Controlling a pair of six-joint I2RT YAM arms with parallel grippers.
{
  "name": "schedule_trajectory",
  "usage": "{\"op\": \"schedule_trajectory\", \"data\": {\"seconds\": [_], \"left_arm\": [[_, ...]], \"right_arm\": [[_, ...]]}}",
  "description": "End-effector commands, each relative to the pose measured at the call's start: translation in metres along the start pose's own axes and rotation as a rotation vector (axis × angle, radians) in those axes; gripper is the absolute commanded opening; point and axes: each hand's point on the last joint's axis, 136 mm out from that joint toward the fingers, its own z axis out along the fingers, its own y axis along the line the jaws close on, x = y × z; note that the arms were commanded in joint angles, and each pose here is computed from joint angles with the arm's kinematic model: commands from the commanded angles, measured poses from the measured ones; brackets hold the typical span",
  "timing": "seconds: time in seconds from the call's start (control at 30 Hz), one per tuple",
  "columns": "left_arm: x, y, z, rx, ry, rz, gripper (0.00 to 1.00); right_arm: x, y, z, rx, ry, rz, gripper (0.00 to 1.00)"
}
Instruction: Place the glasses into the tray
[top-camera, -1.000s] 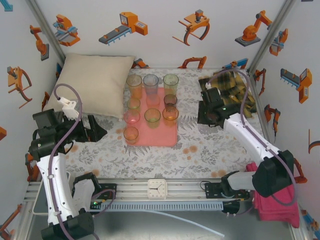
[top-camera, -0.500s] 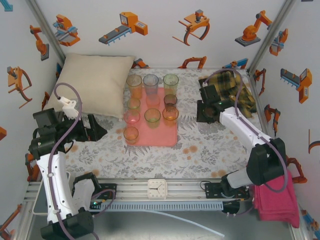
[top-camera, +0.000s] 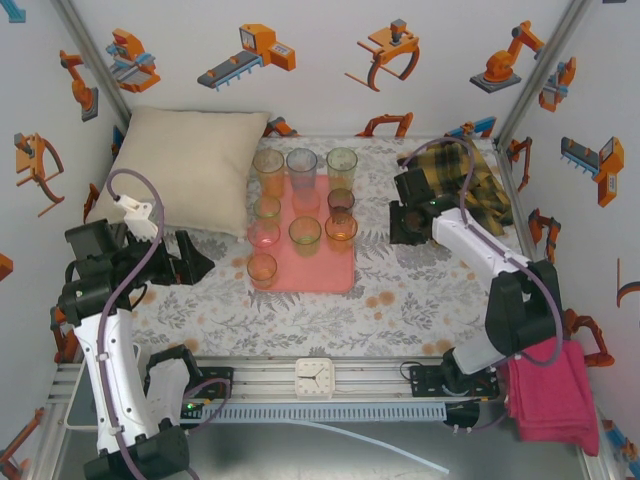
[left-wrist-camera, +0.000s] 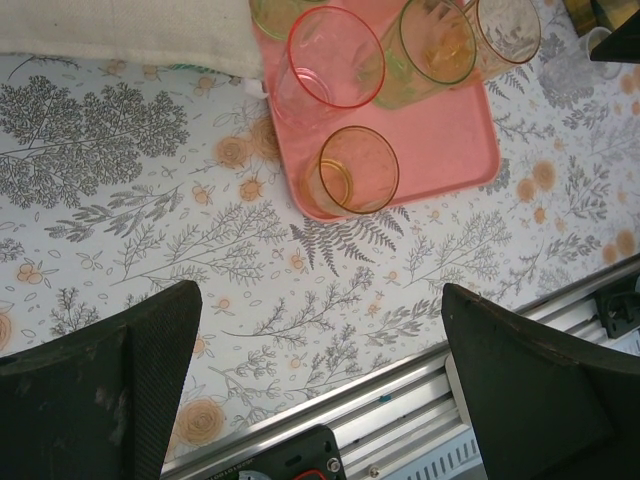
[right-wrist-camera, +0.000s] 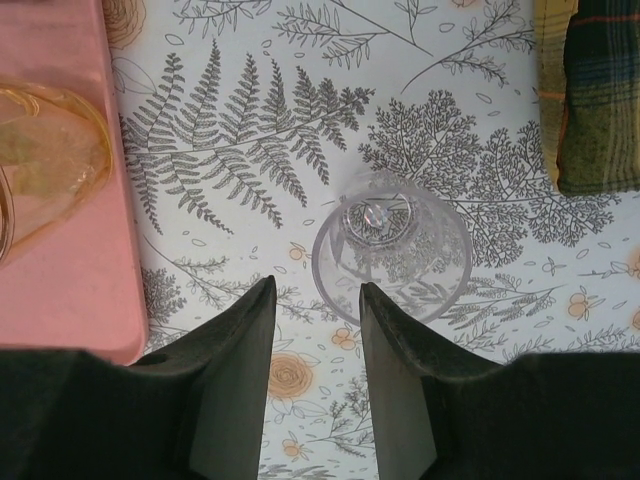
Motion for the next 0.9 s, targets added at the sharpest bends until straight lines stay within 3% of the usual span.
{"op": "schedule_trajectory", "data": {"seconds": [0.0, 0.57, 0.87], "left_arm": [[0.0, -0.001, -0.001, 0.007, -0.01, -0.01, 0.98], [0.003, -0.001, 0.0, 0.005, -0.015, -0.007, 0.98], [0.002, 0.001, 0.0, 0.001, -0.017, -0.011, 0.98]], "right_arm": [[-0.012, 0.003, 0.004, -0.007, -0.015, -0.011, 0.4], [-0.001, -0.003, 0.029, 0.039, 0.04, -0.03, 0.35], [0.003, -0.004, 0.037, 0.041, 0.05, -0.038, 0.26]]}}
